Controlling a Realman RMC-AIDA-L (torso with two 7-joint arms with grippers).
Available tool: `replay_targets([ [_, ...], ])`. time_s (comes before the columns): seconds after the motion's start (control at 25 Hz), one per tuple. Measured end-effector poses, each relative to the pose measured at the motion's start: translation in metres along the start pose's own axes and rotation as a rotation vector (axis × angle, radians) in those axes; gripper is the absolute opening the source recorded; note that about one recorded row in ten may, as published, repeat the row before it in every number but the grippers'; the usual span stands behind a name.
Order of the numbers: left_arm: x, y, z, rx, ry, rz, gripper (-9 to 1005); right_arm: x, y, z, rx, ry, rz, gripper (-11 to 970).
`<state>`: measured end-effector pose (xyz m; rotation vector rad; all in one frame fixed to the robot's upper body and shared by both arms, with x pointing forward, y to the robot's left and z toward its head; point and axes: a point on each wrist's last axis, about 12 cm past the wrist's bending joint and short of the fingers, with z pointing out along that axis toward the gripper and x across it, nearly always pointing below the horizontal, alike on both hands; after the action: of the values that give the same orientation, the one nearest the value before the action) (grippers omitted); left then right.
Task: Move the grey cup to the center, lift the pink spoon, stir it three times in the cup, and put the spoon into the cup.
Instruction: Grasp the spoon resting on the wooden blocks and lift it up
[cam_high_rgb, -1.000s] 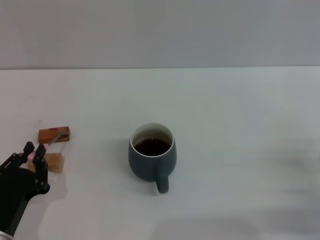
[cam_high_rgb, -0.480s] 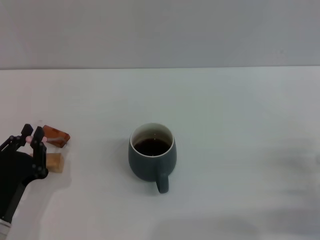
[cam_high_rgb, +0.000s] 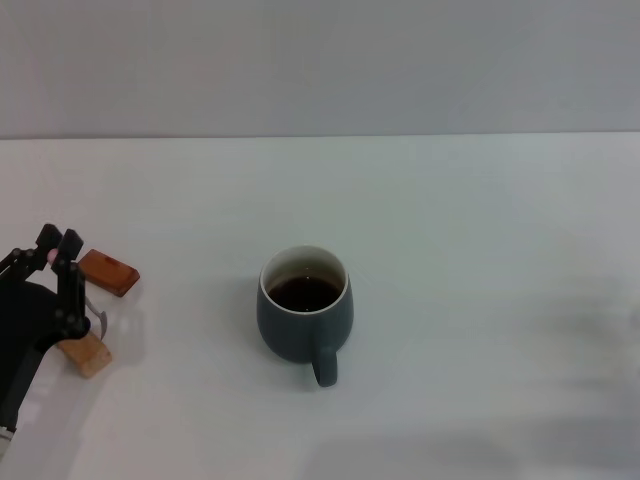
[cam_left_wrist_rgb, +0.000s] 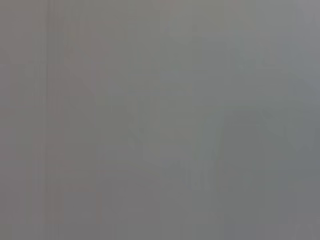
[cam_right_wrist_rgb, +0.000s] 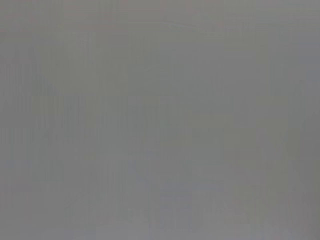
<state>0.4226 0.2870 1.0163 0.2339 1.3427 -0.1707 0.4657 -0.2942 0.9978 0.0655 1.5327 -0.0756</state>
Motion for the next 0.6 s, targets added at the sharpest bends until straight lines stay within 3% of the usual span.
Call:
replay_targets([
  [0.6, -0.009, -0.001, 0.019, 0.090, -0.058, -0.032, 141, 0.000, 0.001, 0.001, -0.002, 0.001, 0.002, -2],
])
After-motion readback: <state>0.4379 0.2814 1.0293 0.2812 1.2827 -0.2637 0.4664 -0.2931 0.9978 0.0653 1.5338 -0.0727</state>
